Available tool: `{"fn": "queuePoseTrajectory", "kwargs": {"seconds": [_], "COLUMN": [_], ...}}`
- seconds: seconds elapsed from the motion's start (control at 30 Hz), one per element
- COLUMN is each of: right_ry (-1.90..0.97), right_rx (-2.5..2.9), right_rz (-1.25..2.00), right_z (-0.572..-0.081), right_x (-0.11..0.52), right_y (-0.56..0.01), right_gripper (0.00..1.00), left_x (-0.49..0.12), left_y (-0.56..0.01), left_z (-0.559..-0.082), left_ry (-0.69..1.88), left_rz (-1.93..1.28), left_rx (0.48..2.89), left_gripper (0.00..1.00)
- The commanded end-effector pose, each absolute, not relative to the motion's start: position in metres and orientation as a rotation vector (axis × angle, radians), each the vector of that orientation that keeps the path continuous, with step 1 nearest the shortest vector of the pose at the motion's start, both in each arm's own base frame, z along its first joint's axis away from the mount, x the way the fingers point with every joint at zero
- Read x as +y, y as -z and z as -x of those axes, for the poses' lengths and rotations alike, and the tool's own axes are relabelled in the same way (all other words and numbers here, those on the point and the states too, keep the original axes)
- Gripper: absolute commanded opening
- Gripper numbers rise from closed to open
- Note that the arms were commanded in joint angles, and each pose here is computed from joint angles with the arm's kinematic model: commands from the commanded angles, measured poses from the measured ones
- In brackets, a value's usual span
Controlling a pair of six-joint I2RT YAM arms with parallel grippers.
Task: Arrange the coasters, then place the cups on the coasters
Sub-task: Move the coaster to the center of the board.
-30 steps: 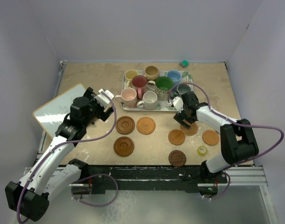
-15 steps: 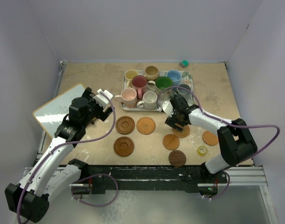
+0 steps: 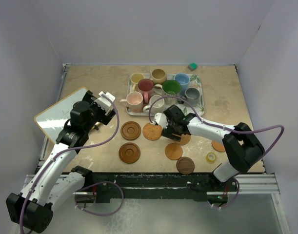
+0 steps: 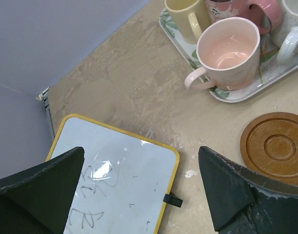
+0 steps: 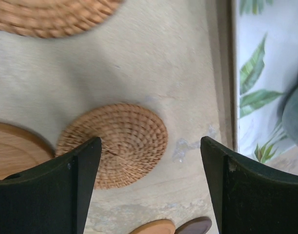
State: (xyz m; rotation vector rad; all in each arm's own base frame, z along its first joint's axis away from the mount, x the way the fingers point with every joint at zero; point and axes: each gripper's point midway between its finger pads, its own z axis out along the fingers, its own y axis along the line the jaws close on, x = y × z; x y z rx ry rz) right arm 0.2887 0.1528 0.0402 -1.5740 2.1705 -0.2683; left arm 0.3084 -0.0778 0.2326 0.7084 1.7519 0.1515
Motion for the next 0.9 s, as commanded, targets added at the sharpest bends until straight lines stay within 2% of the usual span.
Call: {"fn": "queuePoseTrajectory", "kwargs": {"seconds": [0.0, 0.2, 0.5, 0.87], "right_ry": [0.193, 0.149, 0.083, 0.125], "right_rx": [2.077, 2.028, 1.981, 2.128], "right_rz": [1.669, 1.769, 1.671, 1.534], "right_z": [-0.279, -0.257, -0.255, -0.281], "right_x": [0.183, 0.197, 0.199, 0.135], "right_y": [-0.043, -0.036, -0.074, -0.073], "right_gripper": [0.84, 0.83, 0.82, 0.82], "left_x": [-0.064, -0.047, -0.041, -0.043], "left_y": [-0.25, -0.253, -0.256, -0.257], "left_z": [-0.315, -0.32, -0.32, -0.318], "left_ry": [-0.186, -0.236, -0.237, -0.219], "left_rz": [-0.602, -0.533, -0.51, -0.52], "left_rx": [1.71, 1.722, 1.721, 1.713], "left_gripper": [0.96, 0.95, 0.95, 0.95]}}
